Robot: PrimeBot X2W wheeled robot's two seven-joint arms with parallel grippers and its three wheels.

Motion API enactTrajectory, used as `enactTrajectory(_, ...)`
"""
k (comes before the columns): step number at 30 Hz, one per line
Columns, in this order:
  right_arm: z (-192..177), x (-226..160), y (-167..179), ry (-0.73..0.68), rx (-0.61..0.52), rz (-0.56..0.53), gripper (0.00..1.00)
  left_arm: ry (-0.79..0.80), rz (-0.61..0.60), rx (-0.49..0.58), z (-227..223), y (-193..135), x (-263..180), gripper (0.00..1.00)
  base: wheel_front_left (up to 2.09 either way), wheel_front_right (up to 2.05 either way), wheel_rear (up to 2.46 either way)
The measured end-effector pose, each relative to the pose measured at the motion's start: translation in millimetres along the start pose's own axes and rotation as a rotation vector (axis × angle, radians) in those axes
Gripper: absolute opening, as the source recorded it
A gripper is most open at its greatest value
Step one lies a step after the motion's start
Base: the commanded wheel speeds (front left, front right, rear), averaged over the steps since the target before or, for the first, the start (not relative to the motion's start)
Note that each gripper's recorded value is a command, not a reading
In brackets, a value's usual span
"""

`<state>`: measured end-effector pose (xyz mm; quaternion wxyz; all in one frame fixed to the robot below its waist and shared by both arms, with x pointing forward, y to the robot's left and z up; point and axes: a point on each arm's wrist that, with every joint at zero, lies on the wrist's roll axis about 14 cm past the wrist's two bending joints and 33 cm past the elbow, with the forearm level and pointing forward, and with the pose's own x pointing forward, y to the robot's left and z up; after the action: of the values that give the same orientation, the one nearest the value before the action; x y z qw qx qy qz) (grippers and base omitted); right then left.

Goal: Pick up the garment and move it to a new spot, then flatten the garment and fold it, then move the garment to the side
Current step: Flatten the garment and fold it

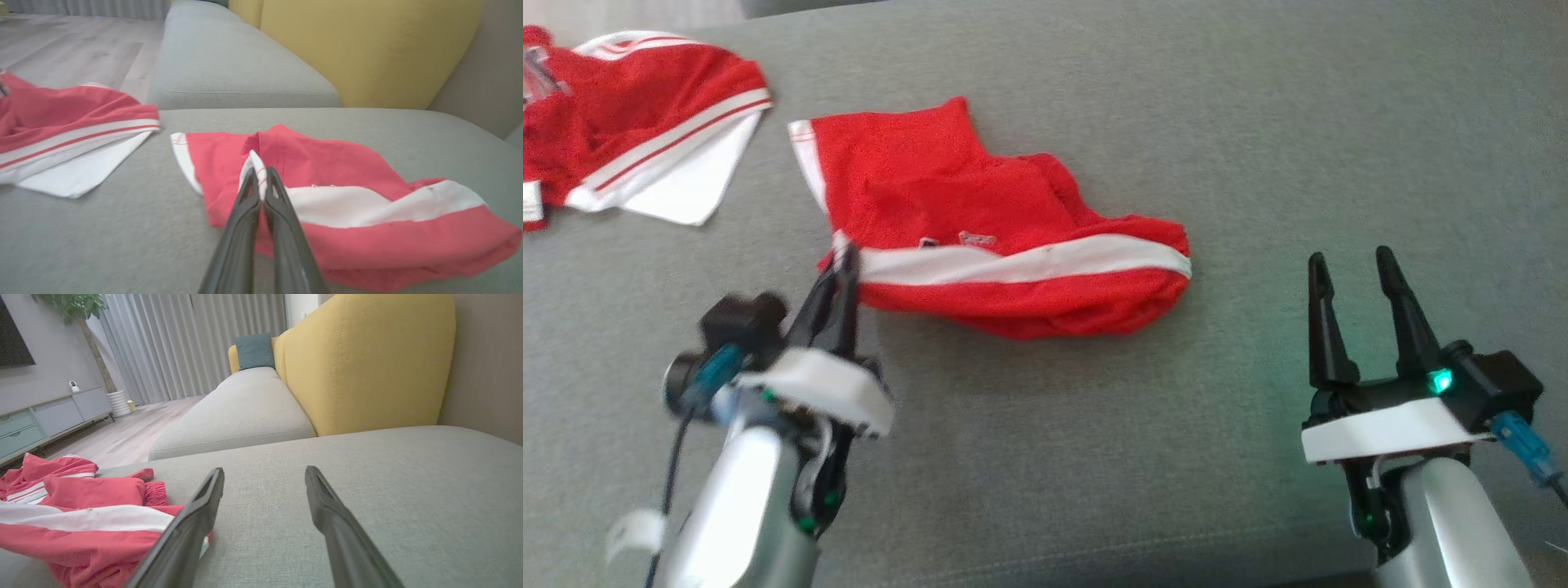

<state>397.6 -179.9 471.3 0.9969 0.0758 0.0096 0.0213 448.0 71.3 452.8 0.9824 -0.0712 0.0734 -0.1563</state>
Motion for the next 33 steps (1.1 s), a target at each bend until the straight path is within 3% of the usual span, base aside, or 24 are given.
enactTrajectory(7,-11,7,25,0.029,0.009,0.075,1.00,0.060,0.166,-0.056,-23,42,-43,0.00,0.00,0.00,0.00)
enactTrajectory(20,-28,6,42,0.081,0.007,0.125,1.00,0.094,0.268,-0.085,-43,67,-60,0.00,0.00,0.00,0.00)
enactTrajectory(21,-28,6,42,0.082,0.007,0.127,1.00,0.093,0.272,-0.091,-44,68,-61,0.12,0.00,0.00,0.00)
enactTrajectory(22,-28,6,43,0.081,0.007,0.128,1.00,0.092,0.275,-0.092,-45,68,-61,0.38,0.00,0.00,0.00)
enactTrajectory(23,-28,6,43,0.081,0.007,0.128,1.00,0.091,0.278,-0.094,-46,68,-62,0.87,0.00,0.00,0.00)
enactTrajectory(24,-28,6,43,0.081,0.007,0.129,1.00,0.092,0.281,-0.097,-47,69,-62,1.00,0.00,0.00,0.00)
enactTrajectory(33,-12,3,42,0.039,0.002,0.125,1.00,0.042,0.325,-0.119,-38,75,-74,1.00,0.00,0.00,0.00)
